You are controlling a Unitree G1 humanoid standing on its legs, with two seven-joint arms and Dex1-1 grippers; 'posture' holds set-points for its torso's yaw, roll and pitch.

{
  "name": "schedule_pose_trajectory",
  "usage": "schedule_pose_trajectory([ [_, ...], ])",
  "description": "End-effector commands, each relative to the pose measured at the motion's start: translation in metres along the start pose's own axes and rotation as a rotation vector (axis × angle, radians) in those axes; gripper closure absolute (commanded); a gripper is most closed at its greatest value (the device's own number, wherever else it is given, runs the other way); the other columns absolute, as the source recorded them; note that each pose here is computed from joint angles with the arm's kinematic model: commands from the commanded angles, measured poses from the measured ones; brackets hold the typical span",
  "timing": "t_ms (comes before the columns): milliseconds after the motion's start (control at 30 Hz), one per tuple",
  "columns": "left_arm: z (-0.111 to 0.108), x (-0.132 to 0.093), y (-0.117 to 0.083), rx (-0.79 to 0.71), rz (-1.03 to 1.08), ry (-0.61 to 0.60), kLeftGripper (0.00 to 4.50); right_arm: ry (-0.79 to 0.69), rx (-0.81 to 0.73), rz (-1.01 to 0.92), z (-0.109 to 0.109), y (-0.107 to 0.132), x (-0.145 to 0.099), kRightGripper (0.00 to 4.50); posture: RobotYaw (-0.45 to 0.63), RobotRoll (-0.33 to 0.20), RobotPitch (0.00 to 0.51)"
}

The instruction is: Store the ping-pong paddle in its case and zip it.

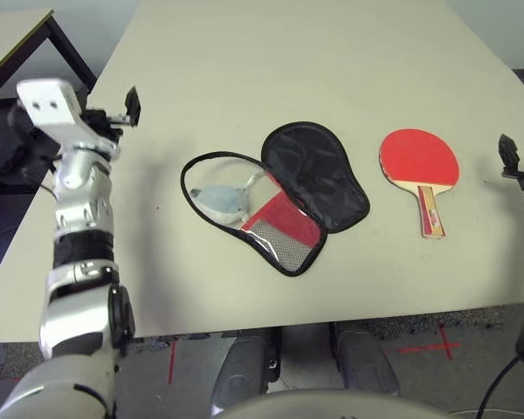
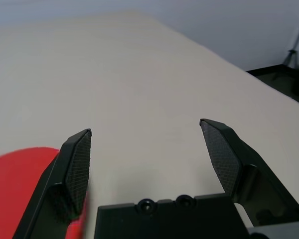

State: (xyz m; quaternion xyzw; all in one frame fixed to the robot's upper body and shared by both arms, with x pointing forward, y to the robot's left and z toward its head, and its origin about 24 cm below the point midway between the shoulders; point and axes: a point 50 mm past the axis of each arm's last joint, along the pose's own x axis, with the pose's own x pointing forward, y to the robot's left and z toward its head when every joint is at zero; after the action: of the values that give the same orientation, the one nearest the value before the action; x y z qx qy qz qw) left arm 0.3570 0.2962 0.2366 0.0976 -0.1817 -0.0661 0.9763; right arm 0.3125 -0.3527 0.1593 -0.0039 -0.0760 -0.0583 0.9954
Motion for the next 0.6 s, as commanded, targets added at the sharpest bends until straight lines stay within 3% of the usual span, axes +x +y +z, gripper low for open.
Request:
schedule_pose_trajectory([
  [33,0.006,0.011,-0.016,-0.002,-0.188,0.038,0.0,0.042,0.029,0.036,0.006,0.016,-0.001,0.01,-0.02,0.0,0.167],
  [267,0.029,0.032,-0.078,-0.032,-0.488,-0.017,0.0,0.145,0.044,0.103,0.016,0.058,-0.015,0.01,-0.06,0.0,0.155],
  [600,0.005,-0.002,-0.144,0.012,-0.796,0.056,0.0,0.291,0.065,0.108,0.01,0.081,-0.04,0.01,-0.1,0.0,0.151],
])
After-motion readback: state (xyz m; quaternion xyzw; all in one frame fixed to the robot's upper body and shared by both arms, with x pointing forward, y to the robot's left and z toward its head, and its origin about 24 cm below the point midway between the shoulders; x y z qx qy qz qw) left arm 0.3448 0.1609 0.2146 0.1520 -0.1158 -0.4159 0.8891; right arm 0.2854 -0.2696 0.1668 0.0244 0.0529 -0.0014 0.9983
